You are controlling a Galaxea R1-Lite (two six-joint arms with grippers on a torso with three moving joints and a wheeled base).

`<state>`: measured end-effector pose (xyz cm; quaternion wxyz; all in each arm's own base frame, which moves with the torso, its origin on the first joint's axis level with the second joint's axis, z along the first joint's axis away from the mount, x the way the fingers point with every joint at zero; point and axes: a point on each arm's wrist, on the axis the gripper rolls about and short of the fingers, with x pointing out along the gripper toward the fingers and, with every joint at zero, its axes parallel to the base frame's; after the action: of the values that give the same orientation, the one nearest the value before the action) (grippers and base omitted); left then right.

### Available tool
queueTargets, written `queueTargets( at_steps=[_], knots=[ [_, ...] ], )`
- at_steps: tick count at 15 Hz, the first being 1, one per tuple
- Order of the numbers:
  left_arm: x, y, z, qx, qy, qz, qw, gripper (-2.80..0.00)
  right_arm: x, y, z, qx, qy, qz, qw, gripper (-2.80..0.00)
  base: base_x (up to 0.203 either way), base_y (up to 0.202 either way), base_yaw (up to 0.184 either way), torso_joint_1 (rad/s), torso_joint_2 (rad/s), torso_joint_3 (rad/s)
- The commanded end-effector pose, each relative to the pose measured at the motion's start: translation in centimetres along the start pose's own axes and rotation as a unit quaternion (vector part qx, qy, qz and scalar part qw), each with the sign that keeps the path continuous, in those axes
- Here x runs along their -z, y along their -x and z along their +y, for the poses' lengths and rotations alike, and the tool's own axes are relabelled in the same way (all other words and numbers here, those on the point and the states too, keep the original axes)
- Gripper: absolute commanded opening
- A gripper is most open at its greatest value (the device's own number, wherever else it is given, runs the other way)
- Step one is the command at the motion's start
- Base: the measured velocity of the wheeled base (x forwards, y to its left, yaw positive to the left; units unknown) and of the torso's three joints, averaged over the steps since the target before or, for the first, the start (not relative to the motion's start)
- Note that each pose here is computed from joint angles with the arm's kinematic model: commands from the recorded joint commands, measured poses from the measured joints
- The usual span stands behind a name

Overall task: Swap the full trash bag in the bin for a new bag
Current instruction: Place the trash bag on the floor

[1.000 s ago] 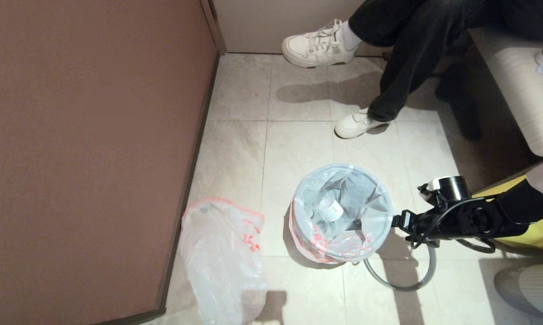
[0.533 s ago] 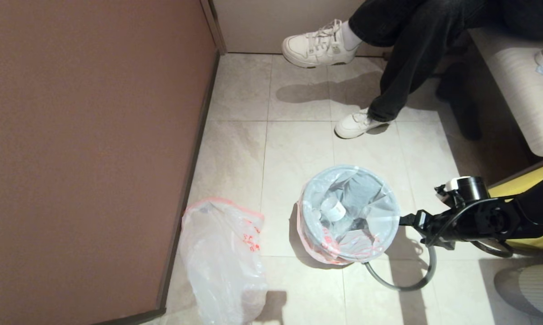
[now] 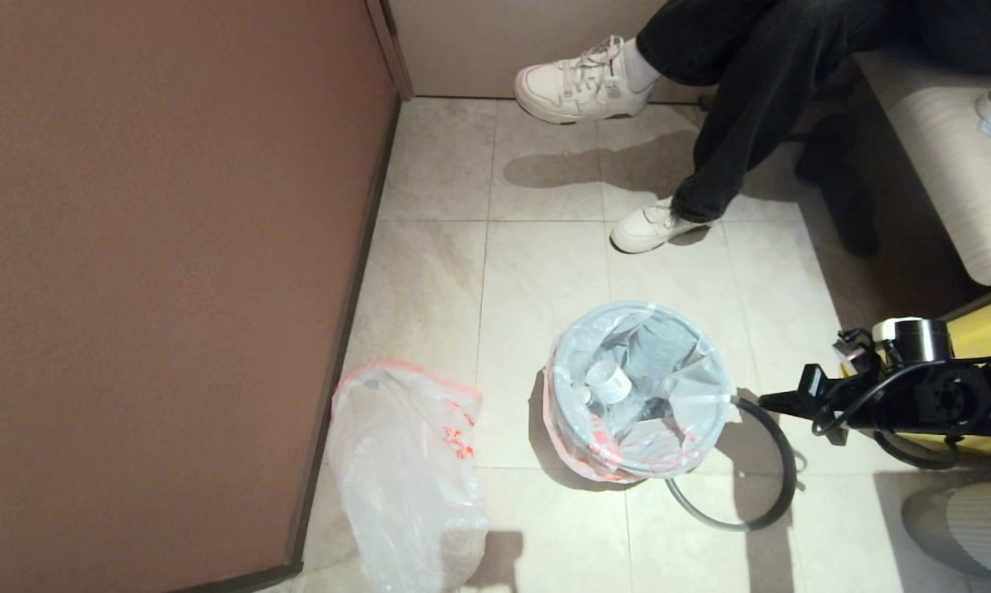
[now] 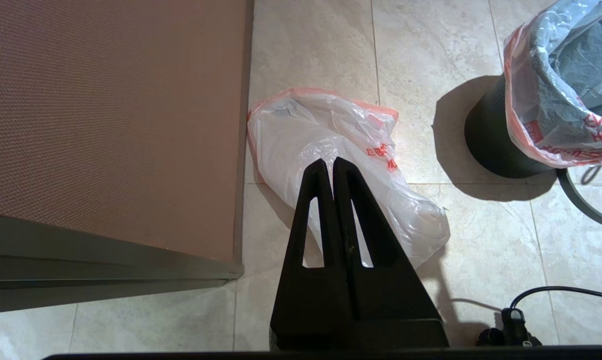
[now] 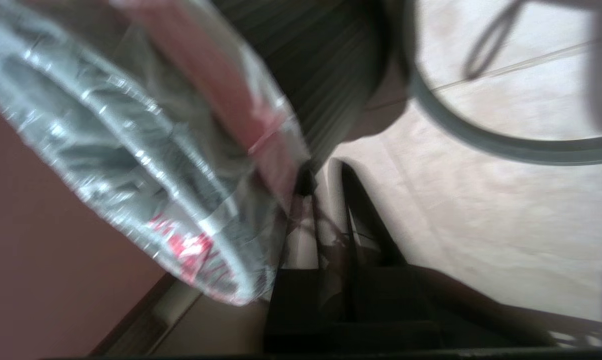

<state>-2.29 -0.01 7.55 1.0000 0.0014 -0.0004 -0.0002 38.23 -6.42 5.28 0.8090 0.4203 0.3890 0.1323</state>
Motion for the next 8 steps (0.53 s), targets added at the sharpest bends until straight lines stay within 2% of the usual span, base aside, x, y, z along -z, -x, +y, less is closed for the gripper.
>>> queueTargets(
  at_steps=[1, 5, 8],
  knots=[
    [0.0, 0.0, 0.0, 0.0, 0.0, 0.0, 1.0, -2.8, 0.1, -1.7, -2.1, -0.029, -0.018, 0.033, 0.999, -2.8, 0.0, 0.0, 0.0, 0.0, 0.0, 0.0],
    [0.0, 0.0, 0.0, 0.0, 0.0, 0.0, 1.0, -2.8, -2.5, -4.2, 0.0, -0.056, -0.01, 0.036, 0.998, -2.8, 0.0, 0.0, 0.0, 0.0, 0.0, 0.0],
    [0.0, 0.0, 0.0, 0.0, 0.0, 0.0, 1.0, -2.8, -2.9, -4.6, 1.2, -0.026, -0.059, 0.085, 0.994, -2.8, 0.0, 0.0, 0.0, 0.0, 0.0, 0.0]
  ],
)
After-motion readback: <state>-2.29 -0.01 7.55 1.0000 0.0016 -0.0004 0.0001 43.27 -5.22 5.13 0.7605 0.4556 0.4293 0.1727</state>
